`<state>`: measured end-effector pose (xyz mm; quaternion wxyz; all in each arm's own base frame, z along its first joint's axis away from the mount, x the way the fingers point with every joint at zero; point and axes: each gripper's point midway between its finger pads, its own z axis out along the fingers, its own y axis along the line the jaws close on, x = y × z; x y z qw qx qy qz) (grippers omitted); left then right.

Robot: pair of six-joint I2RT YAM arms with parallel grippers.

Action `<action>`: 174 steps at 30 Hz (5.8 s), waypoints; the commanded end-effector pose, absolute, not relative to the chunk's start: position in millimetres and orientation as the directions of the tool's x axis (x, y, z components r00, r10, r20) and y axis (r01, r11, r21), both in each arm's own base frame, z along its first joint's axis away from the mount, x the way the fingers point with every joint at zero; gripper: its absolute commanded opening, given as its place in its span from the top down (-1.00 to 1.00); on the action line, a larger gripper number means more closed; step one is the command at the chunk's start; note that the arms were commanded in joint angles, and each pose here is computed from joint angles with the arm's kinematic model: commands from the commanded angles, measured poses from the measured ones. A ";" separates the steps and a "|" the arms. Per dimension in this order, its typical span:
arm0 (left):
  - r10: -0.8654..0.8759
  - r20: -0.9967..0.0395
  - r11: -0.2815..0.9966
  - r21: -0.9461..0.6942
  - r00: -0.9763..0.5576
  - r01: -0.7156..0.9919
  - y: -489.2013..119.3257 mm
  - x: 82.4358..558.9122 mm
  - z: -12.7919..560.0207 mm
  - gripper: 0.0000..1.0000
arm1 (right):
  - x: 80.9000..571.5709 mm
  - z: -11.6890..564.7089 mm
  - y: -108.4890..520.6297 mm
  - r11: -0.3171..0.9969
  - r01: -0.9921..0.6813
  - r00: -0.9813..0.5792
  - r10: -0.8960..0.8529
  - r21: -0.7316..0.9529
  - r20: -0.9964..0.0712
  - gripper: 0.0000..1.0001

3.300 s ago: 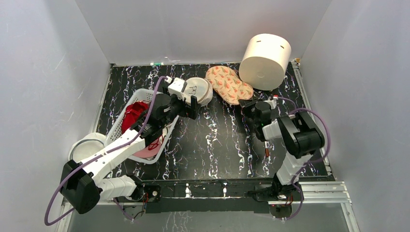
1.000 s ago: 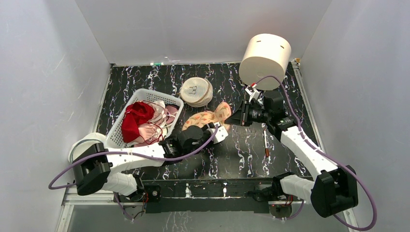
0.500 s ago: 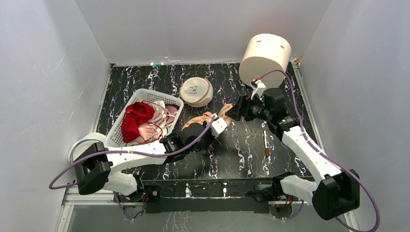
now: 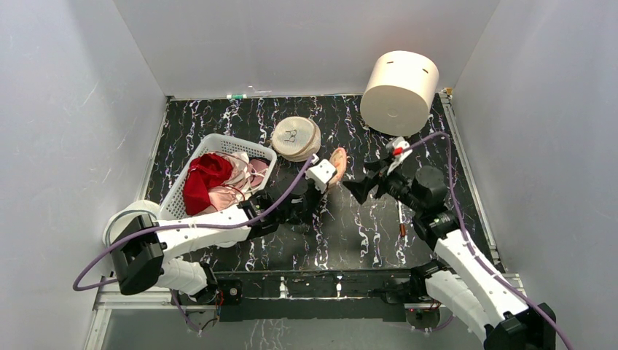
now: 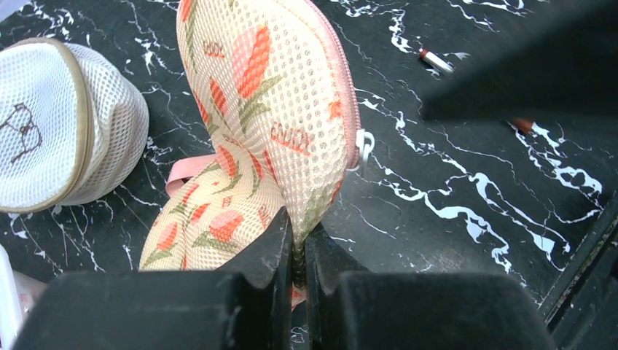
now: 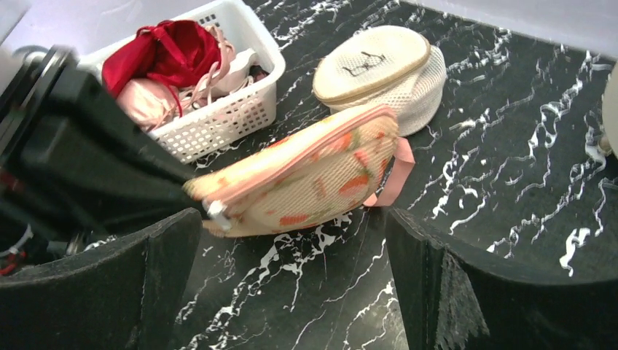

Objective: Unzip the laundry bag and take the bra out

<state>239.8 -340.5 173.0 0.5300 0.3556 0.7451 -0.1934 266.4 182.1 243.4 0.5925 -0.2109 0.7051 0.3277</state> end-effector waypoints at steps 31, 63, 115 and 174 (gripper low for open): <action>0.133 -0.943 0.699 -0.130 -0.306 0.703 -334.6 254.3 215.5 1.00 | 260.9 257.4 244.4 0.621 -0.419 0.527 -0.427 -0.662 -0.734 -0.14; 0.144 -0.937 0.690 -0.136 -0.319 0.711 -337.9 253.0 210.2 1.00 | 263.1 253.3 242.0 0.696 -0.463 0.430 -0.365 -0.549 -0.826 0.77; 0.160 -0.931 0.667 -0.143 -0.327 0.732 -342.3 248.8 206.5 1.00 | 261.9 259.0 235.9 0.708 -0.455 0.420 -0.363 -0.540 -0.831 0.60; 0.173 -0.925 0.663 -0.144 -0.338 0.735 -344.5 248.5 201.3 1.00 | 256.3 246.4 231.2 0.736 -0.505 0.335 -0.316 -0.452 -0.888 1.00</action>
